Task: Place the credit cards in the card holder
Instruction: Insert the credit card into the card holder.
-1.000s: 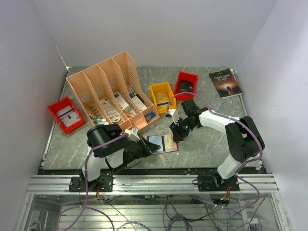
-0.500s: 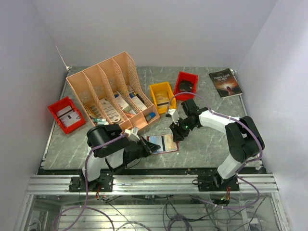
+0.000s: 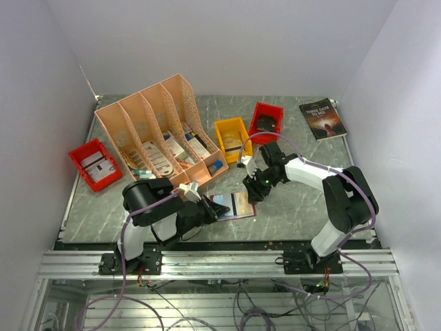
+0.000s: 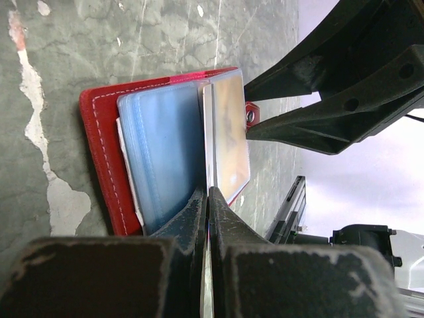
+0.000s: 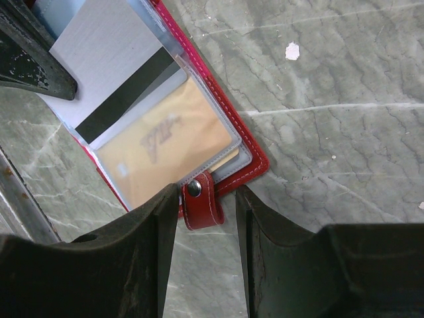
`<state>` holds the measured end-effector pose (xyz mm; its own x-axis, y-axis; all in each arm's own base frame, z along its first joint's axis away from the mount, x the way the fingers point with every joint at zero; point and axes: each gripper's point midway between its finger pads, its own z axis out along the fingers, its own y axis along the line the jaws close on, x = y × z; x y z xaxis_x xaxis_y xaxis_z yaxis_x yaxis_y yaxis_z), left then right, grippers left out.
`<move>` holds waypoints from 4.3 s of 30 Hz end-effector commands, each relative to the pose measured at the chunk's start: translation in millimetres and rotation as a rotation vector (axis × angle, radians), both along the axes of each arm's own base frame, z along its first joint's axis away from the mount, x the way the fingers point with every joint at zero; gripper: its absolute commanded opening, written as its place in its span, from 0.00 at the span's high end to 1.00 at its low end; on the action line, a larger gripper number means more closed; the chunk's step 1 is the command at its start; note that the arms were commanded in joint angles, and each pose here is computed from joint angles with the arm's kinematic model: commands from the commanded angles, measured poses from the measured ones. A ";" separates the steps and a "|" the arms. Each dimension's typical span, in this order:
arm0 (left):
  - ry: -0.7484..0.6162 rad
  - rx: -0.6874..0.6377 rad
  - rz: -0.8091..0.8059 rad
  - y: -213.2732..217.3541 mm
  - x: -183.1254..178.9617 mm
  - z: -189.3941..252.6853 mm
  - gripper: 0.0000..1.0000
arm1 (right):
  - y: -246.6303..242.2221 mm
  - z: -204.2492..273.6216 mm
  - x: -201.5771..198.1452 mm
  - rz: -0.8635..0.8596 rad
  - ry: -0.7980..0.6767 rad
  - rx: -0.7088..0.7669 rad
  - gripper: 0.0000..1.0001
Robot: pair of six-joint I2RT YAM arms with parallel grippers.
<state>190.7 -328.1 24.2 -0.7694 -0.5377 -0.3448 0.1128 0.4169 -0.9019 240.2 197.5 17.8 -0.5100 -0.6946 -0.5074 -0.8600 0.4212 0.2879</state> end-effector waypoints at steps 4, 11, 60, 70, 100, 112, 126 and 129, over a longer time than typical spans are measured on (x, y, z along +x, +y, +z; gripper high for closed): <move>-0.070 -0.019 0.036 -2.5 12.2 11.2 0.93 | 0.2 -2.9 1.2 0.012 0.003 -0.008 0.60; -0.043 -0.053 0.031 -4.6 3.6 9.2 0.93 | 0.1 -2.6 1.4 0.011 0.002 -0.007 0.60; 0.022 -0.009 -0.037 -19.6 -16.8 -5.5 0.73 | 59.0 89.8 -1.9 0.053 0.076 0.372 1.00; 0.015 -0.004 -0.039 -19.4 -16.6 -4.3 0.73 | 116.5 67.6 0.9 -0.068 0.135 0.203 1.00; 0.006 0.000 -0.036 -16.2 -13.7 -2.5 0.69 | 92.5 -1.0 -18.9 -0.088 -0.086 -0.235 1.00; -0.014 0.004 -0.043 -13.5 -15.0 4.5 0.66 | 92.0 -1.0 -22.4 -0.035 -0.083 -0.230 1.00; -0.023 0.094 -0.037 0.6 -17.8 8.1 0.55 | 89.8 -4.5 -24.9 -0.019 -0.056 -0.224 1.00; -0.022 0.136 -0.045 1.0 -17.7 10.4 0.54 | 88.5 -1.8 -22.5 -0.024 -0.057 -0.212 1.00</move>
